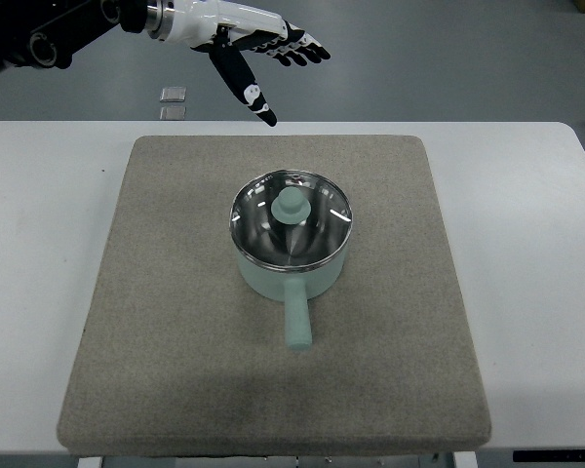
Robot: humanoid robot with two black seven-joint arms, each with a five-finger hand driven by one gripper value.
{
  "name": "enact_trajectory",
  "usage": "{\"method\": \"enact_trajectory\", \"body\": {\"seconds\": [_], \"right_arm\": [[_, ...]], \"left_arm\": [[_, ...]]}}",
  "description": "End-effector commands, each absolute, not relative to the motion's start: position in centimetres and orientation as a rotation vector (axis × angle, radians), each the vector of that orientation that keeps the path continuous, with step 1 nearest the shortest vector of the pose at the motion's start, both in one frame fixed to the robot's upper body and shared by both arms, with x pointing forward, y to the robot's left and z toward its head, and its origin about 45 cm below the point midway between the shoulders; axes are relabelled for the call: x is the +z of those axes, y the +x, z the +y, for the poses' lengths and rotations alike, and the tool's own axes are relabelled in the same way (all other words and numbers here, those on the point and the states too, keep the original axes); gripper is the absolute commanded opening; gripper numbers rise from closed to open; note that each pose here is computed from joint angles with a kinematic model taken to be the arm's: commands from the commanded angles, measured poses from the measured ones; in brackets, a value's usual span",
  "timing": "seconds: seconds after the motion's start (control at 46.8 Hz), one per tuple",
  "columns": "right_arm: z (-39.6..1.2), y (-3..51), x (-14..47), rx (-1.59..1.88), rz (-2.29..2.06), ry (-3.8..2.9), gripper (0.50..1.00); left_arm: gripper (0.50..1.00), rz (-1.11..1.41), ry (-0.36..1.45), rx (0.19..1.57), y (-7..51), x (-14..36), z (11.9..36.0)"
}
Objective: Place lid left of pot with left hand
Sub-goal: 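Swing the left hand over the pot toward the lid knob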
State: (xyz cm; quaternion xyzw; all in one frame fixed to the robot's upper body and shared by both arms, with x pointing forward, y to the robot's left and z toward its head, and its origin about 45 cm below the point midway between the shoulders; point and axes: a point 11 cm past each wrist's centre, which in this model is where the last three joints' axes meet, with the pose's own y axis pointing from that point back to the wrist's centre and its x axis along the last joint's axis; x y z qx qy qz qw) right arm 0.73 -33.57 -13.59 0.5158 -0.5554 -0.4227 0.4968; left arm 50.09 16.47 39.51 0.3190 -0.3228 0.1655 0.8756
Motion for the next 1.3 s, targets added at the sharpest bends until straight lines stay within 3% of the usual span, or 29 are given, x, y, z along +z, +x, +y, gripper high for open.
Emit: {"method": "enact_trajectory", "body": {"seconds": [0.0,0.342,0.534,0.833,1.004,1.281], "right_arm": [[-33.6,0.7,-13.6,-1.023,-1.345,1.250,0.924],[-33.6,0.7,-13.6,-1.023,-1.345,1.250,0.924],[-33.6,0.7,-13.6,-1.023,-1.345,1.250,0.924],[-33.6,0.7,-13.6,-1.023,-1.345,1.250,0.924],[-33.6,0.7,-13.6,-1.023,-1.345,1.250,0.924],[-33.6,0.7,-13.6,-1.023,-1.345,1.250,0.924]], "left_arm": [[0.994,-0.680,0.660,0.330,49.9,39.5,16.2],[0.994,-0.746,0.699,0.119,47.7,37.0,12.2],[0.992,-0.897,0.833,-0.031,46.7,36.1,11.5],[0.992,-1.019,0.861,-0.069,46.6,39.3,10.0],[0.992,-1.155,0.917,-0.177,45.7,38.2,9.3],[0.992,-1.208,0.869,-0.242,44.2,38.2,7.6]]}}
